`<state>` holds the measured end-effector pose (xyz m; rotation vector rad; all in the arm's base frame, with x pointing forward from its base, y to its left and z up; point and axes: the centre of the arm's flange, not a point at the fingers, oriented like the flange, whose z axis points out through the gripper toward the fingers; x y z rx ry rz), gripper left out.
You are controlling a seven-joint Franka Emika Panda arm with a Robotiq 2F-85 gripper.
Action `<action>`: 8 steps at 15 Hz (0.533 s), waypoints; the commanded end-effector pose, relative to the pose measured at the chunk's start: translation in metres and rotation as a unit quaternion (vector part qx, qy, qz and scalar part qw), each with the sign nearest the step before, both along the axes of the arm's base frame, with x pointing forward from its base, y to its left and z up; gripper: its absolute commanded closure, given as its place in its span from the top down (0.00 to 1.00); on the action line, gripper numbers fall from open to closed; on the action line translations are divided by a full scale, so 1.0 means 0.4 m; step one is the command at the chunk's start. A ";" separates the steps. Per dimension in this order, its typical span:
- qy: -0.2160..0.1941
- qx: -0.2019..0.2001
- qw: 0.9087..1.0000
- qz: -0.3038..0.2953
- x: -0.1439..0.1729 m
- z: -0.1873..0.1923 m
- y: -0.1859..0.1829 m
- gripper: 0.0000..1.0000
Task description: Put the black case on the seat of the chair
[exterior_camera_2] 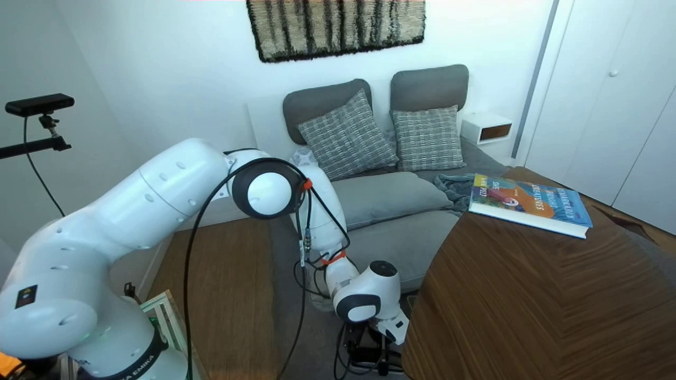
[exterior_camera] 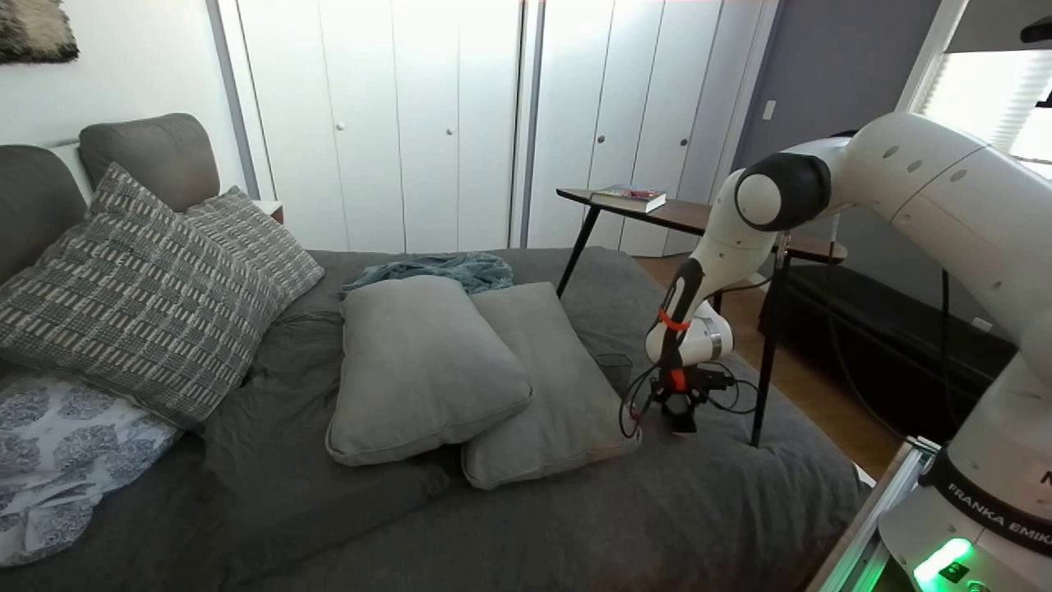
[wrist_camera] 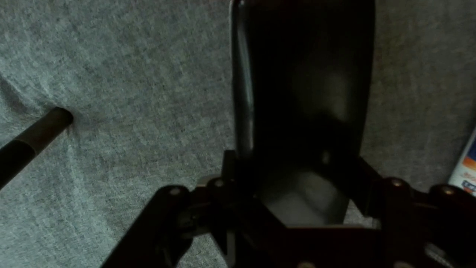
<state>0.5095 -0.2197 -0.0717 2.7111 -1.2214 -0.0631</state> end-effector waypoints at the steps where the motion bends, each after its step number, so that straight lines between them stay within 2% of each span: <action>1: 0.018 -0.012 1.000 -0.009 0.033 -0.023 0.007 0.95; 3: 0.025 -0.013 1.000 -0.011 0.031 -0.013 0.009 1.00; 5: 0.025 -0.016 0.999 -0.018 0.014 0.024 0.008 1.00; 8: 0.040 0.009 0.999 0.006 -0.075 0.124 0.007 1.00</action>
